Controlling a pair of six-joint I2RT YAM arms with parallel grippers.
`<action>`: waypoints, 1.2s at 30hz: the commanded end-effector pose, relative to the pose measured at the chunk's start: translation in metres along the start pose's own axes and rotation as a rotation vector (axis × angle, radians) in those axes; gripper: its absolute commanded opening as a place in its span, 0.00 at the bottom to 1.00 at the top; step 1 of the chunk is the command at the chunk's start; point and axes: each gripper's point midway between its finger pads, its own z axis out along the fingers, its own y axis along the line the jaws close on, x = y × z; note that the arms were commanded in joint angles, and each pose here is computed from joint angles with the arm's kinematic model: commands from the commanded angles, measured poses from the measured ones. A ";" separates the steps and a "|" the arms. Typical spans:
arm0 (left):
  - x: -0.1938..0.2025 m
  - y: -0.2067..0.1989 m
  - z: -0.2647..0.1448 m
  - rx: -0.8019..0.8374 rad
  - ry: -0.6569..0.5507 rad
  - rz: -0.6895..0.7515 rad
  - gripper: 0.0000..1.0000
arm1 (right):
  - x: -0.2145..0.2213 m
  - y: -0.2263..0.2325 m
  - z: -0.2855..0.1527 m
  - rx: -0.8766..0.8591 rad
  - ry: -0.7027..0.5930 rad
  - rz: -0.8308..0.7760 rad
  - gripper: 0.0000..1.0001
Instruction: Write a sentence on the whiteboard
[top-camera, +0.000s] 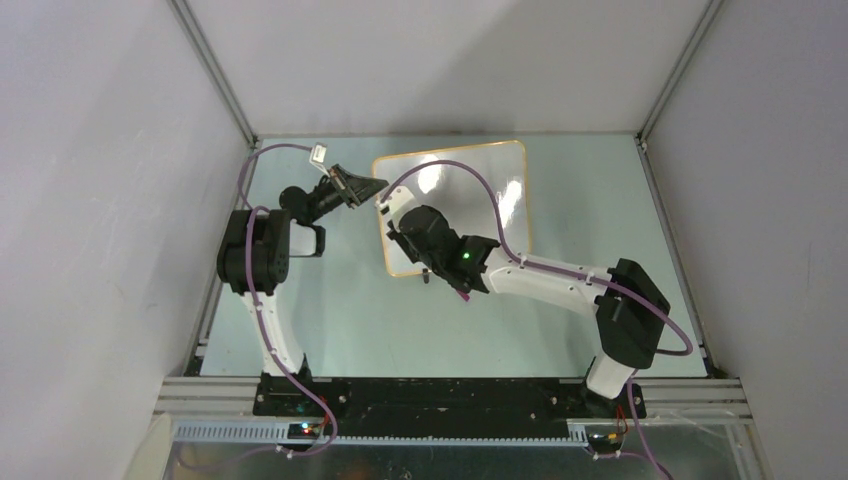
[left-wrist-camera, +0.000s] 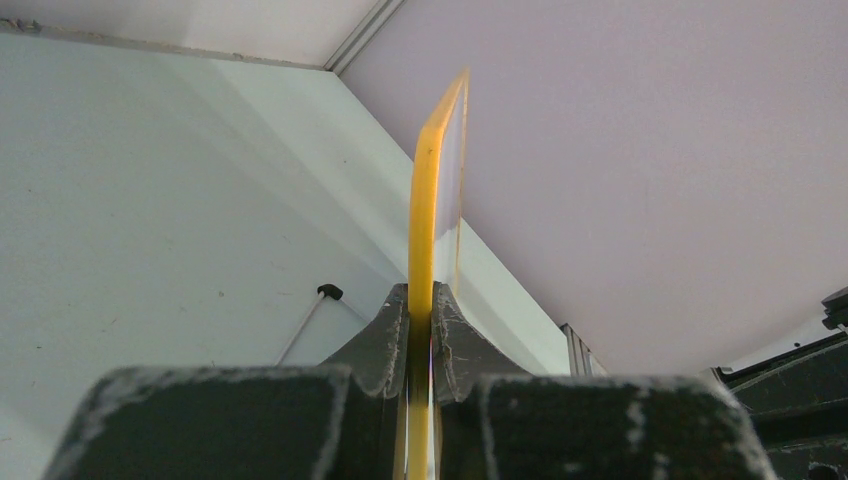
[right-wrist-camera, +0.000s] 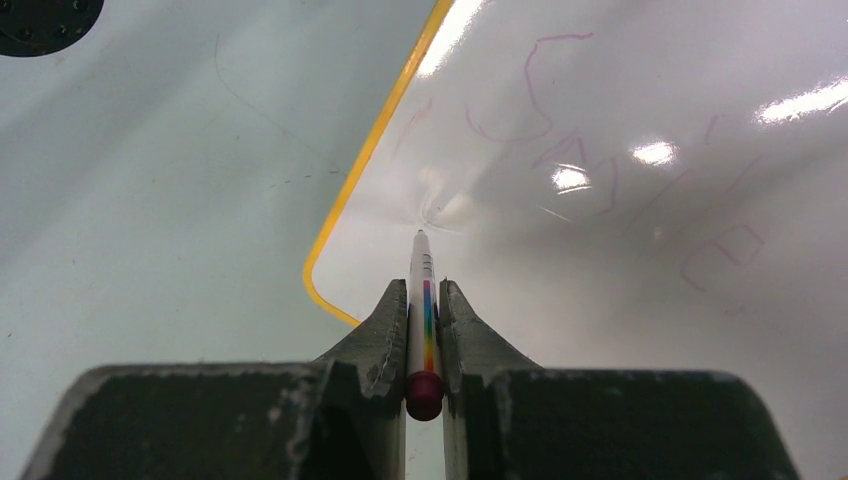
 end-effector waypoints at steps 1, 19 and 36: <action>0.017 -0.006 -0.001 0.040 0.060 0.074 0.00 | -0.039 -0.011 -0.008 0.026 -0.097 0.025 0.00; 0.017 -0.006 -0.001 0.040 0.060 0.073 0.00 | -0.036 -0.004 0.010 0.015 -0.055 0.006 0.00; 0.017 -0.007 -0.001 0.040 0.060 0.073 0.00 | -0.026 0.005 0.021 0.014 -0.018 -0.006 0.00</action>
